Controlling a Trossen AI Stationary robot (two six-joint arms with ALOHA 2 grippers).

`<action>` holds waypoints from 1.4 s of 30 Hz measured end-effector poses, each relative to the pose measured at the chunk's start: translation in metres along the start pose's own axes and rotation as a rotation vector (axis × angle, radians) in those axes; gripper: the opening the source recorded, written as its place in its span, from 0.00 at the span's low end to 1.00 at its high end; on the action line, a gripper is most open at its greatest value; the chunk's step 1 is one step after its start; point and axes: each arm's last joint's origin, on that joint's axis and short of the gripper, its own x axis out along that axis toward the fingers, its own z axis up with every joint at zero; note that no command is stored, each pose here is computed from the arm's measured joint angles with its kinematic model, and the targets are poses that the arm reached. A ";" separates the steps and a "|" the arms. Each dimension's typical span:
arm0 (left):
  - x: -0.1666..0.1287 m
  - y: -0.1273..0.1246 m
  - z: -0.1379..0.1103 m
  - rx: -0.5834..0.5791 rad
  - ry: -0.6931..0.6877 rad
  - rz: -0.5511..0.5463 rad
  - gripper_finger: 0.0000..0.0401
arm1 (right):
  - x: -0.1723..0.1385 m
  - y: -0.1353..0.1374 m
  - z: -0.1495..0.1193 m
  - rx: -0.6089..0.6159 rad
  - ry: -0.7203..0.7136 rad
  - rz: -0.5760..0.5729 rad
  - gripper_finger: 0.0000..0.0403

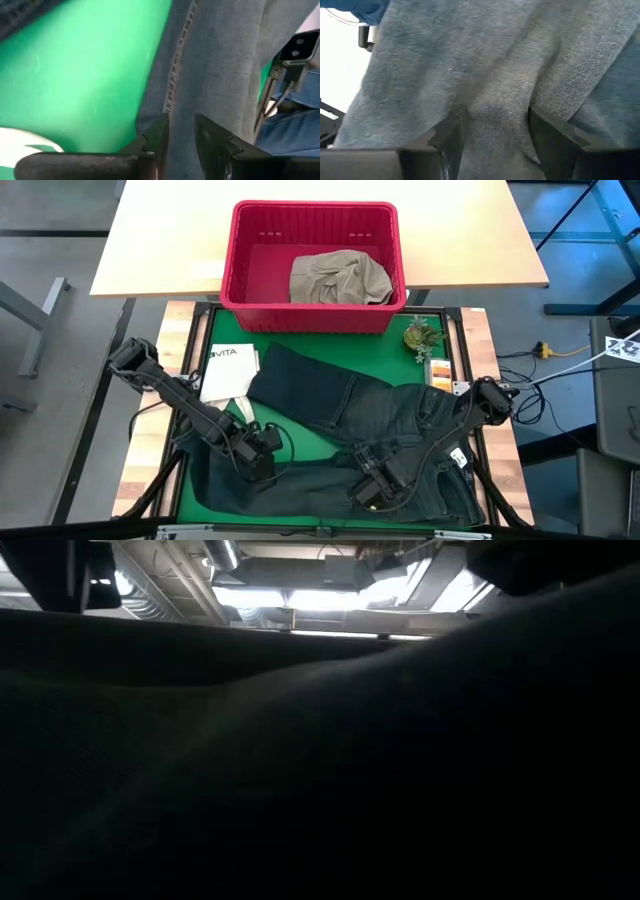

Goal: Fold Laundry from Bin
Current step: Fold the dark blue jeans

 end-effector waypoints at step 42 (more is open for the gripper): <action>0.078 -0.011 -0.023 0.356 0.173 0.050 0.33 | 0.002 0.021 -0.004 -0.028 0.007 -0.027 0.52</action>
